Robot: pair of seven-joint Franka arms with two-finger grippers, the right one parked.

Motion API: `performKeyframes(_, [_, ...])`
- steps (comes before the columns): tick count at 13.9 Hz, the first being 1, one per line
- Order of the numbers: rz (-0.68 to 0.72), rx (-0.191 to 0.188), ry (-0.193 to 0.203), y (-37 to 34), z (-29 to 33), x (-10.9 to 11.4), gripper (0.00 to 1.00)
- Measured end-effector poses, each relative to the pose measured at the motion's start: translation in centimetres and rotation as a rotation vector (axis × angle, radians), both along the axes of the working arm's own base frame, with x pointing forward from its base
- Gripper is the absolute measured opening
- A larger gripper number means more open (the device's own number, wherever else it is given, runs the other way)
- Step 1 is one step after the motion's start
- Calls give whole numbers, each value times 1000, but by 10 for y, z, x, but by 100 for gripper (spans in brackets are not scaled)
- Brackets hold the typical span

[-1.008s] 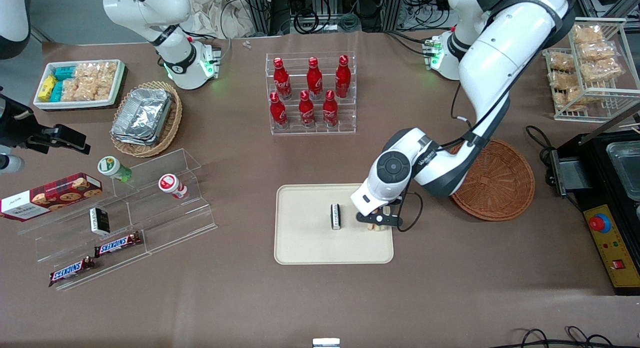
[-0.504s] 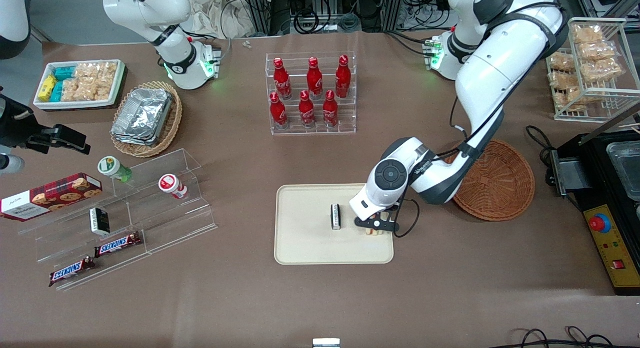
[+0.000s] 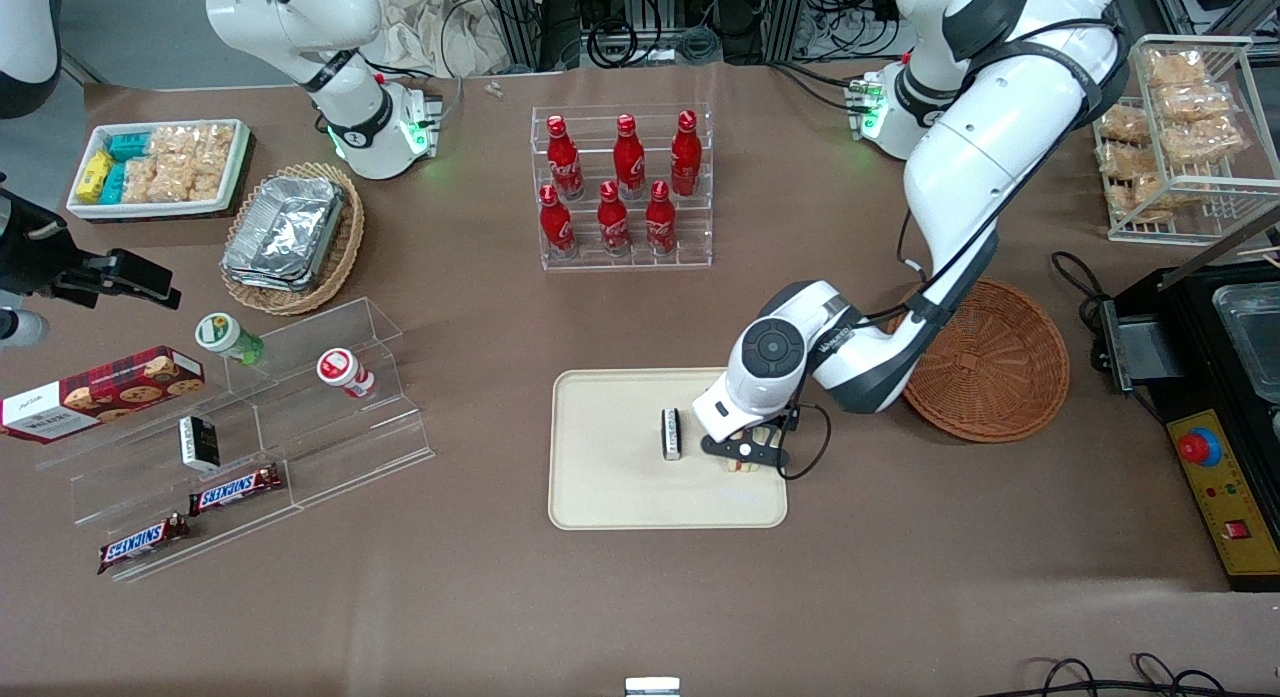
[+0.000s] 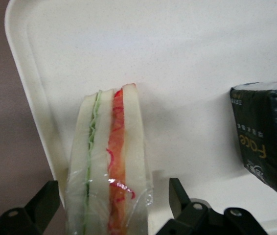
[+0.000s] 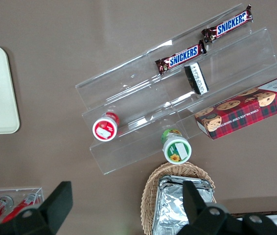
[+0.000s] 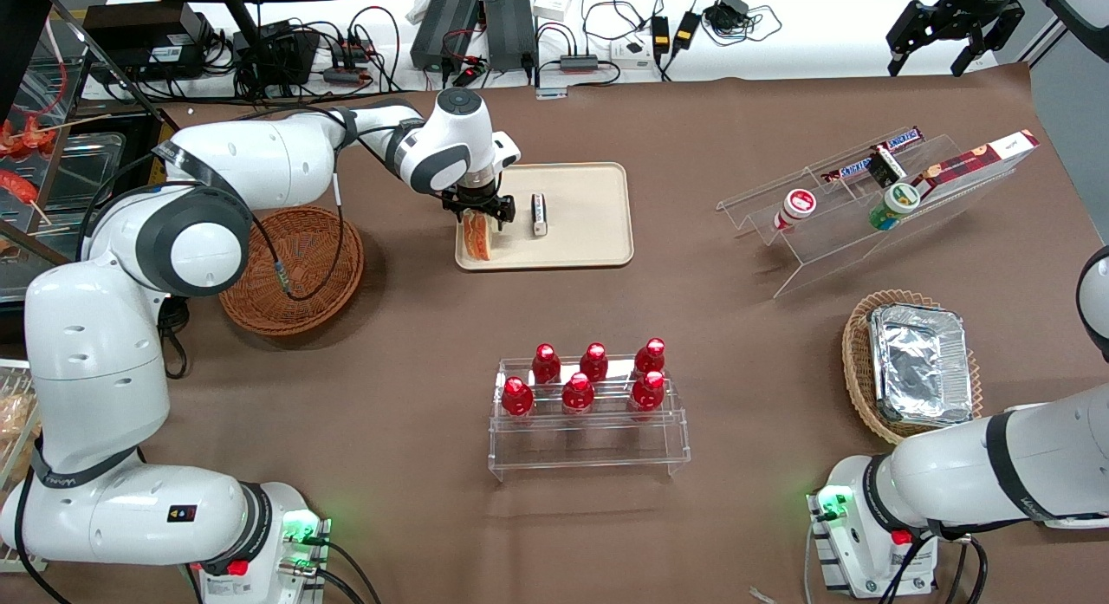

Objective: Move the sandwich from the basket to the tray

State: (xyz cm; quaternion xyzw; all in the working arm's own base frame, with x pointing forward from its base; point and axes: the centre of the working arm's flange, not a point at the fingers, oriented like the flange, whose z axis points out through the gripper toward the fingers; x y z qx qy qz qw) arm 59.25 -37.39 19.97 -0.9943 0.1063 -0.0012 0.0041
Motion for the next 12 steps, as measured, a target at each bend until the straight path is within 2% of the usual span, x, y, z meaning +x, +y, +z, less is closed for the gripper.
performKeyframes(4, [73, -2, -28, 0, 19, 7, 100])
performKeyframes(7, [85, 28, -56, 0, 69, 10, 100])
performKeyframes(12, [95, 0, -23, 34, 203, 8, 100])
